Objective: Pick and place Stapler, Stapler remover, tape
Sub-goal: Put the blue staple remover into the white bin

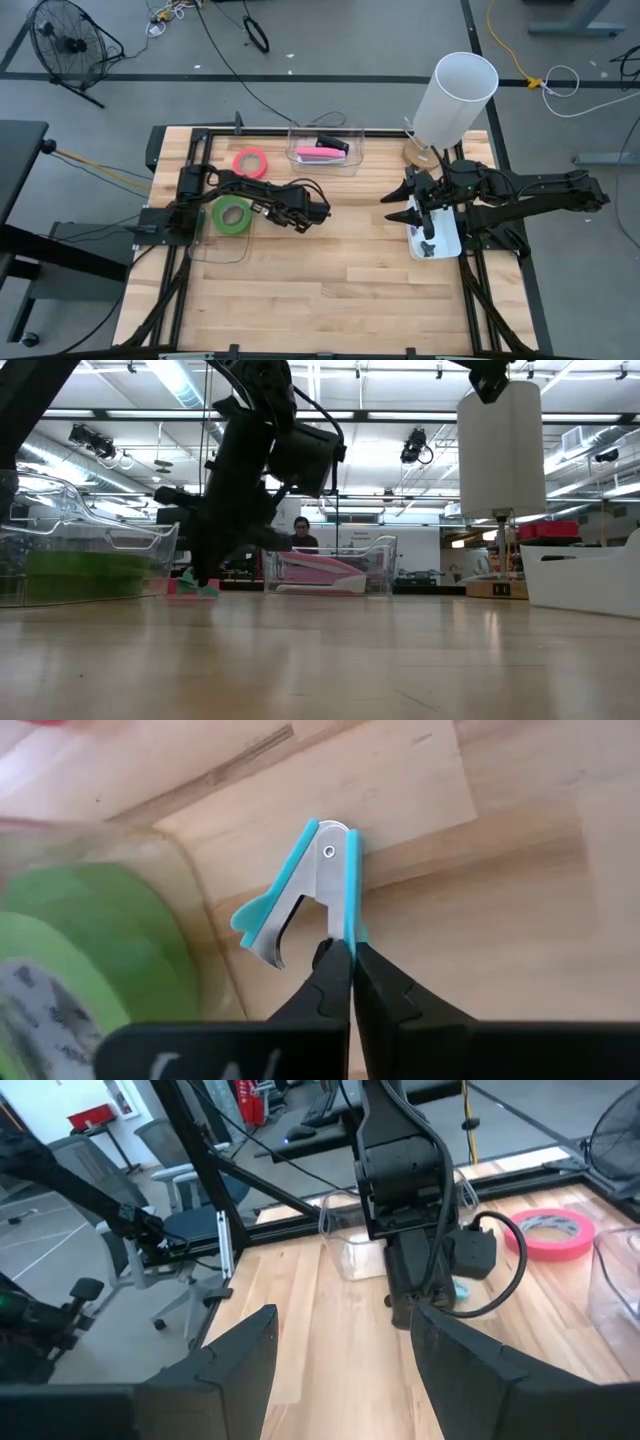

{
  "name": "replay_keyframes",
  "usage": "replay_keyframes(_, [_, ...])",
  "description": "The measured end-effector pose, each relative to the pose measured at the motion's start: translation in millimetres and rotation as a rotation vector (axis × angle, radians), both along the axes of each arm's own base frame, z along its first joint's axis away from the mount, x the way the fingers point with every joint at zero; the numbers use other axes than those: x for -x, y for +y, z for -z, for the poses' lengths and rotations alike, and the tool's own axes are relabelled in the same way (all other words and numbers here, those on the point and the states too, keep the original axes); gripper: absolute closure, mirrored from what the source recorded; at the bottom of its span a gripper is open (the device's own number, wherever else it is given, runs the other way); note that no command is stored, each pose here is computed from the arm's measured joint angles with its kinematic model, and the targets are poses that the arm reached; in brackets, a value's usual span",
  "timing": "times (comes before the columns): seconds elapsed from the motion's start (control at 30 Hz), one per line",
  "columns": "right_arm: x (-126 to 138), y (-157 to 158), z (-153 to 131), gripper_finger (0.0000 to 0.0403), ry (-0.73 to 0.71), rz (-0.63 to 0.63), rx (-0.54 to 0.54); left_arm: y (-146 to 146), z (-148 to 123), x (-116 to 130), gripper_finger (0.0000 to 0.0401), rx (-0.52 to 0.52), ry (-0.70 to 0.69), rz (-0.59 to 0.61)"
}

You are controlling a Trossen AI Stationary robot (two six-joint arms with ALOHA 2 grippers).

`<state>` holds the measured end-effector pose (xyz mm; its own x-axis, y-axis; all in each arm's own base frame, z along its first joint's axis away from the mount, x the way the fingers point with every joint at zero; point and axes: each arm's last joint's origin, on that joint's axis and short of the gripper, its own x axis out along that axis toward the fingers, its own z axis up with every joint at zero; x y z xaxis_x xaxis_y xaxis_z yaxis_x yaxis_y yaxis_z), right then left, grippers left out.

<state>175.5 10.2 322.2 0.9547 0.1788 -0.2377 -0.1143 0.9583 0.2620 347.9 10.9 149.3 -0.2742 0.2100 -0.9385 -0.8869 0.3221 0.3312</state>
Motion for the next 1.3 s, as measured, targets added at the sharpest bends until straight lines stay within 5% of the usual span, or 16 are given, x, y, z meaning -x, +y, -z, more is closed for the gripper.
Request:
replay_keyframes(0.23, [-1.4, 0.0, -7.1, 0.0175, -0.087, -0.013, 0.062, 1.2, -33.9, -2.7, 0.0399, -0.018, -0.087, 0.084])
replay_keyframes(0.63, [-2.8, -3.5, -17.0, 0.0175, -0.195, 0.103, 0.137, 5.6, -123.3, -33.1, 0.0400, -0.152, -0.280, 0.469])
replay_keyframes(0.83, [5.2, -8.5, -23.9, 0.0174, -0.235, 0.271, 0.146, 9.9, -173.1, -41.8, 0.0400, -0.250, -0.370, 0.608])
replay_keyframes(1.07, [16.9, -12.1, -30.1, 0.0139, -0.269, 0.389, 0.117, 10.0, -225.6, -44.9, 0.0400, -0.339, -0.474, 0.816])
replay_keyframes(1.3, [15.5, -10.6, -29.0, 0.0110, -0.262, 0.340, 0.115, 6.3, -262.4, -50.5, 0.0400, -0.366, -0.652, 1.054])
